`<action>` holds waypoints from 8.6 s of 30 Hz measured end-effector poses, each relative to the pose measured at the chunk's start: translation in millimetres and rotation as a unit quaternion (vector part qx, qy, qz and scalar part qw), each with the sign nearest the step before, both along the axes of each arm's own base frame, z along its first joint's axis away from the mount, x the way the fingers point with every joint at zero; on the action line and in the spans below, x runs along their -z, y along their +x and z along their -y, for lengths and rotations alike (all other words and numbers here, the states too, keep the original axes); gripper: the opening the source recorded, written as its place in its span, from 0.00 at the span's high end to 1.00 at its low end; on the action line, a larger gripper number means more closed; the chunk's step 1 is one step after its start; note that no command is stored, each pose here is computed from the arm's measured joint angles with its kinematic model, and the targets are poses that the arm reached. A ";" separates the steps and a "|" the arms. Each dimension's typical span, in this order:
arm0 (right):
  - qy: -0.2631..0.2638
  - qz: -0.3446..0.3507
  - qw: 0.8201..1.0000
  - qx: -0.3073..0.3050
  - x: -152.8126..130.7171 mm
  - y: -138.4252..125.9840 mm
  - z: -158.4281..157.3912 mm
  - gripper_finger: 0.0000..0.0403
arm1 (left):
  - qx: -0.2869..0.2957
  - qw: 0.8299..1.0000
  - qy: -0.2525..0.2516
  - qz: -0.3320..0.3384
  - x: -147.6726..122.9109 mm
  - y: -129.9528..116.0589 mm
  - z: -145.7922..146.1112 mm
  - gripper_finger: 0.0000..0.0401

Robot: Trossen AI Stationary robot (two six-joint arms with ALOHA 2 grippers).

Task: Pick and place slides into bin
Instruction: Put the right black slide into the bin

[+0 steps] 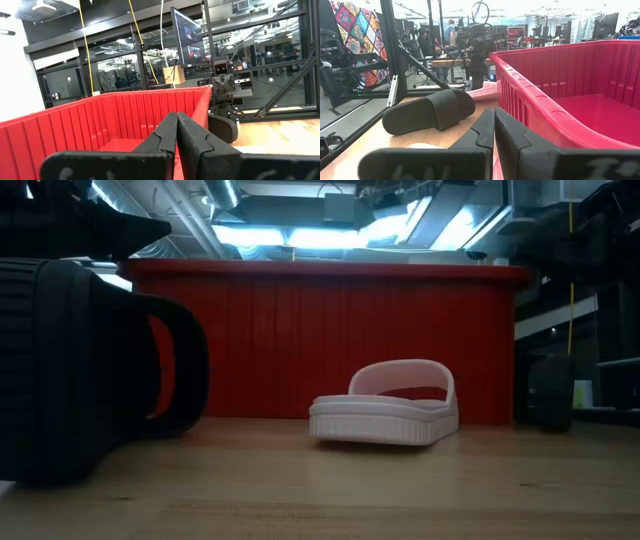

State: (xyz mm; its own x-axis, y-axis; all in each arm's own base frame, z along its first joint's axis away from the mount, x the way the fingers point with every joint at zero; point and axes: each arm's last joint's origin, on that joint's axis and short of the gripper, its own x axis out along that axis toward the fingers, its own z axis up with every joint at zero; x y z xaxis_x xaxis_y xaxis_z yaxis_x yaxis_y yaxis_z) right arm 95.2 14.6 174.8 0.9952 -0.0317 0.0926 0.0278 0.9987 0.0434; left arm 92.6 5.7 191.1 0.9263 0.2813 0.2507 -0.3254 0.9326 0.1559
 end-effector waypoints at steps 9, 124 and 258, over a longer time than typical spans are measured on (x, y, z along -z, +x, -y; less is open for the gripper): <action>0.000 0.000 1.000 0.000 0.0 0.0 0.0 0.96 | 0.000 1.000 0.000 0.000 -0.1 0.0 0.0 0.98; -0.066 0.089 0.991 -0.076 -69.9 5.6 -18.6 0.97 | 0.096 0.991 -0.081 0.046 -8.7 -1.5 3.8 0.99; 0.099 -0.509 0.785 0.339 -16.0 61.9 -34.8 0.45 | 0.170 0.985 -0.037 -0.014 -45.7 21.8 9.8 0.99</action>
State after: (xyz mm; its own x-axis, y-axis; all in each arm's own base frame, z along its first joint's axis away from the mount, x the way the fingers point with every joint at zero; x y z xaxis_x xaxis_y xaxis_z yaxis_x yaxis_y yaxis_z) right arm 157.1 49.4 190.8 0.2972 -0.4993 -0.8139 0.6713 0.7154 -0.1938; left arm 114.4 -4.1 236.8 0.9763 -0.0292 0.2144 0.0106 0.9961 0.0878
